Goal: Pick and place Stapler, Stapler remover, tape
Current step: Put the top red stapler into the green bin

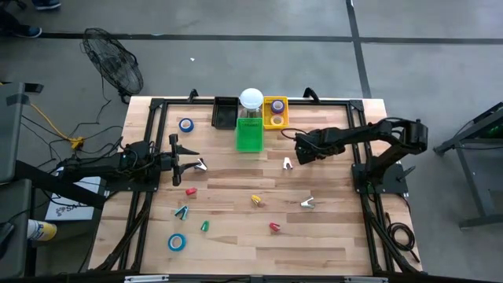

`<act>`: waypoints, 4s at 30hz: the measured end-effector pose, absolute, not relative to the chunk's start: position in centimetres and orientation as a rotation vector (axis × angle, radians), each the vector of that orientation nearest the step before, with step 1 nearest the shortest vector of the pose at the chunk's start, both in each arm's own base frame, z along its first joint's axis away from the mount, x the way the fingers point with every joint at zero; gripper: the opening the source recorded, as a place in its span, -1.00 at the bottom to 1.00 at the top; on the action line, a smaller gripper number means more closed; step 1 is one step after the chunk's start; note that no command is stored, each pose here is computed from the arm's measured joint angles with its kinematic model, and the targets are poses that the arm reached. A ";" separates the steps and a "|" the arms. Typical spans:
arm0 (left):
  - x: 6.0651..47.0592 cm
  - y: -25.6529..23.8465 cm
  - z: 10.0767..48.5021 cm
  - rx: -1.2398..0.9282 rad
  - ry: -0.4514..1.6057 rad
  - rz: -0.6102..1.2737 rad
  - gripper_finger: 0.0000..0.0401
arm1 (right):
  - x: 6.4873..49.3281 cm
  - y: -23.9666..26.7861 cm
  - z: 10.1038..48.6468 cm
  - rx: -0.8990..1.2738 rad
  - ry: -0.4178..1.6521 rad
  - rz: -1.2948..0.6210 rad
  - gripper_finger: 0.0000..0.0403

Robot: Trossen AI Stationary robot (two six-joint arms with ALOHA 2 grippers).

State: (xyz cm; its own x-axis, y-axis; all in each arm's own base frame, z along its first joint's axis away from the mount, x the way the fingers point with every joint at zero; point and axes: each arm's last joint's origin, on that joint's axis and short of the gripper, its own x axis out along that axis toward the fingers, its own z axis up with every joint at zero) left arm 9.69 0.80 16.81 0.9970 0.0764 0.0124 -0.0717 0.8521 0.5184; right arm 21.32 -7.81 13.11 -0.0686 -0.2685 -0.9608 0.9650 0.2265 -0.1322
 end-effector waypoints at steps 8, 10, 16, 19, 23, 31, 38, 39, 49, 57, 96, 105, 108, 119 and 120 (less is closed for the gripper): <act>9.7 0.8 16.8 0.545 0.009 0.078 -0.23 | 21.3 -7.9 13.1 0.776 1.203 -1.198 -0.42; 9.7 0.8 16.8 0.545 0.009 0.078 -0.23 | 21.3 -7.9 13.1 0.768 1.208 -1.190 -0.48; 9.7 0.8 16.8 0.545 0.009 0.078 -0.23 | 21.3 -7.9 13.1 0.766 1.210 -1.188 -0.57; 9.7 0.8 16.8 0.545 0.009 0.078 -0.23 | 21.6 -7.6 13.1 0.755 1.194 -1.174 -0.55; 9.7 0.8 16.8 0.545 0.009 0.078 -0.23 | 21.5 -7.4 13.2 0.743 1.185 -1.186 -0.44; 9.7 0.8 16.8 0.545 0.009 0.078 -0.23 | 22.1 -7.6 13.3 0.776 1.096 -1.193 -0.10; 9.7 0.8 16.8 0.546 0.009 0.078 -0.23 | 21.8 -7.5 13.3 0.794 1.106 -1.223 -0.03; 9.7 0.8 16.8 0.545 0.009 0.078 -0.23 | 21.8 -7.6 13.3 0.791 1.101 -1.231 -0.04; 9.7 0.8 16.8 0.545 0.009 0.078 -0.23 | 22.1 -7.9 13.4 0.795 1.040 -1.256 -0.11; 9.7 0.8 16.8 0.545 0.009 0.078 -0.23 | 22.6 -8.0 12.6 0.803 1.050 -1.251 -0.10; 9.7 0.8 16.8 0.545 0.009 0.078 -0.23 | 22.7 -6.6 14.4 0.493 1.207 -0.846 -0.76; 9.7 0.8 16.8 0.545 0.009 0.078 -0.23 | 24.6 -6.3 15.2 0.376 1.076 -0.630 -0.76; 9.7 0.8 16.8 0.545 0.009 0.078 -0.23 | 25.3 -6.5 15.8 0.351 1.028 -0.588 -0.76; 9.7 0.8 16.8 0.545 0.009 0.078 -0.23 | 30.1 -7.6 18.7 0.133 0.981 -0.451 -0.76; 9.7 0.8 16.8 0.545 0.009 0.078 -0.23 | 30.7 -7.7 18.8 0.108 0.982 -0.435 -0.76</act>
State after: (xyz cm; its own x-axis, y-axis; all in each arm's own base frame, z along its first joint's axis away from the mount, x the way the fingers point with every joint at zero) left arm 9.69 0.80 16.81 0.9970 0.0762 0.0124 -0.0716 0.8521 0.5184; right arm 30.72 -7.70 18.77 0.4771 -0.3075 -0.8233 0.4036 0.9088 -0.1056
